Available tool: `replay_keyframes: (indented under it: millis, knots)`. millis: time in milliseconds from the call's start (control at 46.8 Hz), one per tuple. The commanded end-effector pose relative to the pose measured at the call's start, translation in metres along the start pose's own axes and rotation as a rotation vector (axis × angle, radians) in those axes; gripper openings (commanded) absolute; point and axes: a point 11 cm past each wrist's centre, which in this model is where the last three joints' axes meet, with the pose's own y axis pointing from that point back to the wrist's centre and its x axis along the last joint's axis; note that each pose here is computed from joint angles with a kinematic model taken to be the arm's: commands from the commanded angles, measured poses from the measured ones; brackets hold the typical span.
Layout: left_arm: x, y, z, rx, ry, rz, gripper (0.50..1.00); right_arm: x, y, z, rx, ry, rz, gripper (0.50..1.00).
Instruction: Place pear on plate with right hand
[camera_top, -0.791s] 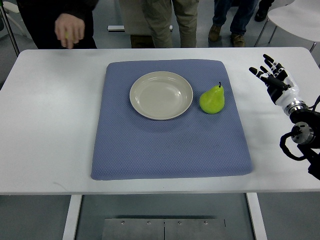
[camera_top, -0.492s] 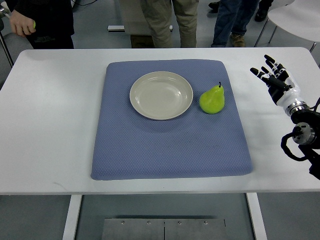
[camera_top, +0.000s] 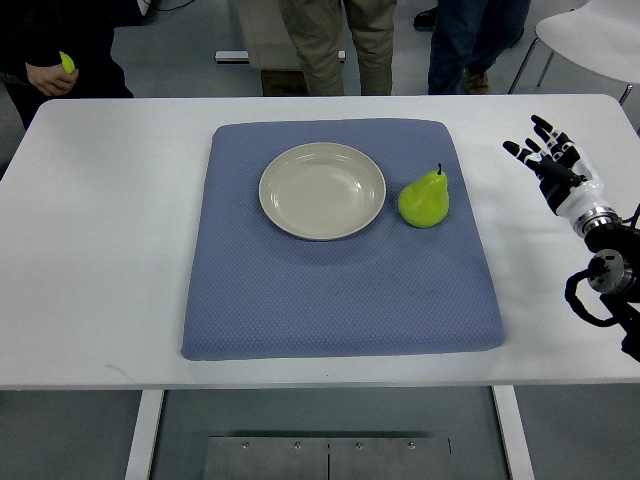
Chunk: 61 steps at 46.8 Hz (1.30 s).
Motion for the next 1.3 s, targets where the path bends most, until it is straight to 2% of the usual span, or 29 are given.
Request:
replay_keyframes:
  millis: [0,642,898,1283]
  knots:
    - [0.0,0.0,0.0,0.0,0.0,0.0,1.0,0.001,0.0,-0.001,0.001,0.001,0.001,1.0]
    - [0.0,0.0,0.0,0.0,0.0,0.0,1.0,-0.004,-0.002,-0.001,0.005,0.0,-0.007,1.0]
    - [0.0,0.0,0.0,0.0,0.0,0.0,1.0,-0.006,-0.002,-0.009,0.073,-0.003,-0.008,1.0]
    - [0.0,0.0,0.0,0.0,0.0,0.0,1.0,-0.014,-0.005,-0.01,0.064,0.018,-0.035,1.0]
